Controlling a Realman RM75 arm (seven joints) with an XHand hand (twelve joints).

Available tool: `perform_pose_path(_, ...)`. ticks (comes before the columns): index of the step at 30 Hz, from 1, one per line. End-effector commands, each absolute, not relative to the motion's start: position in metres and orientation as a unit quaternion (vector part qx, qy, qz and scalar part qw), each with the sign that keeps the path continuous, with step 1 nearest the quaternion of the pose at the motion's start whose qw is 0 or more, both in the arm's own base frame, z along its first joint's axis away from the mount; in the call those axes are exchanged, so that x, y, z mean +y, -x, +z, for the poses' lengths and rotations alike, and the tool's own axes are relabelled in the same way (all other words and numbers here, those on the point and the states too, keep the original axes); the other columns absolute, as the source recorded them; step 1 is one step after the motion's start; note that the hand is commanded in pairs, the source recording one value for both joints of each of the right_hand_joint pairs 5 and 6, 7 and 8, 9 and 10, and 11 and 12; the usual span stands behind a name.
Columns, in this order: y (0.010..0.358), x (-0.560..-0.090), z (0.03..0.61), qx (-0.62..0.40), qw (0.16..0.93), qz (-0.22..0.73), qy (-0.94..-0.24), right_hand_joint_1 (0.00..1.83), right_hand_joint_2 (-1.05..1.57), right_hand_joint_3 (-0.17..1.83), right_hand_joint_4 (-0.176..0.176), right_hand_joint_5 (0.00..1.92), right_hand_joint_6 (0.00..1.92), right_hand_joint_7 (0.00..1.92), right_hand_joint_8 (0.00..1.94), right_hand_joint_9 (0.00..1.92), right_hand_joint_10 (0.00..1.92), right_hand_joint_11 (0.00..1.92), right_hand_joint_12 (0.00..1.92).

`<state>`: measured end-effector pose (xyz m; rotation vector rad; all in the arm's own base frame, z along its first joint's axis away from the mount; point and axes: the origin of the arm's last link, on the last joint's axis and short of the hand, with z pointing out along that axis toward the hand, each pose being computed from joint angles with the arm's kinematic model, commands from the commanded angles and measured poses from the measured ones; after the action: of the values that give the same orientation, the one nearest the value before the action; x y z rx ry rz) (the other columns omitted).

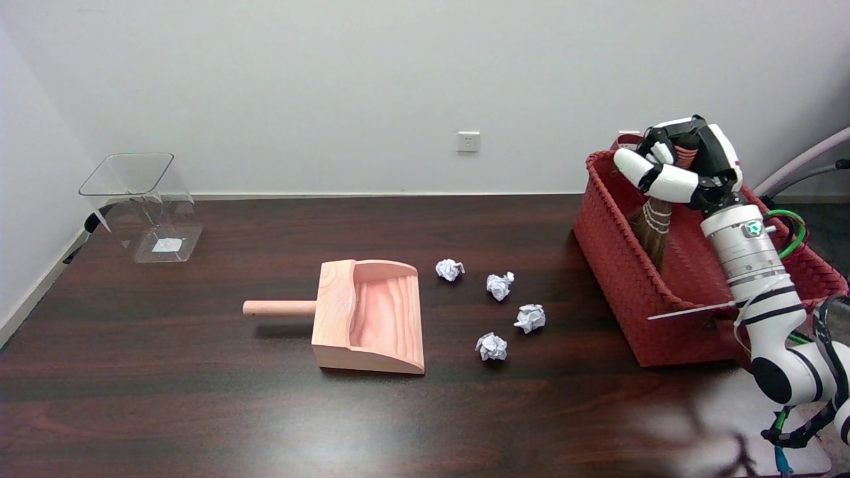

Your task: Pick up the broom in the basket.

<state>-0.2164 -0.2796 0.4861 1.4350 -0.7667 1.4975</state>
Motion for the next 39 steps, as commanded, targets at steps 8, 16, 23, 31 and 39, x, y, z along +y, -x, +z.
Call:
perform_pose_path(8,0.143,-0.281,0.496,-0.239,0.412,0.639,-0.604,1.43,1.41,0.54,0.0,1.92,1.92,1.92,1.92,1.92,1.92,1.81,1.81)
perform_pose_path(16,0.101,-0.285,0.486,-0.234,0.394,0.637,-0.619,1.42,1.43,0.52,0.0,1.92,1.92,1.92,1.92,1.92,1.92,1.81,1.81)
perform_pose_path(23,0.065,-0.286,0.468,-0.239,0.377,0.631,-0.634,1.42,1.43,0.51,0.0,1.92,1.92,1.92,1.92,1.92,1.92,1.81,1.81)
perform_pose_path(31,0.024,-0.277,0.446,-0.234,0.36,0.621,-0.655,1.4,1.45,0.49,0.0,1.92,1.92,1.92,1.92,1.92,1.92,1.81,1.81)
perform_pose_path(39,0.011,-0.268,0.456,-0.224,0.366,0.632,-0.645,1.4,1.45,0.46,0.0,1.92,1.92,1.92,1.92,1.92,1.92,1.8,1.8)
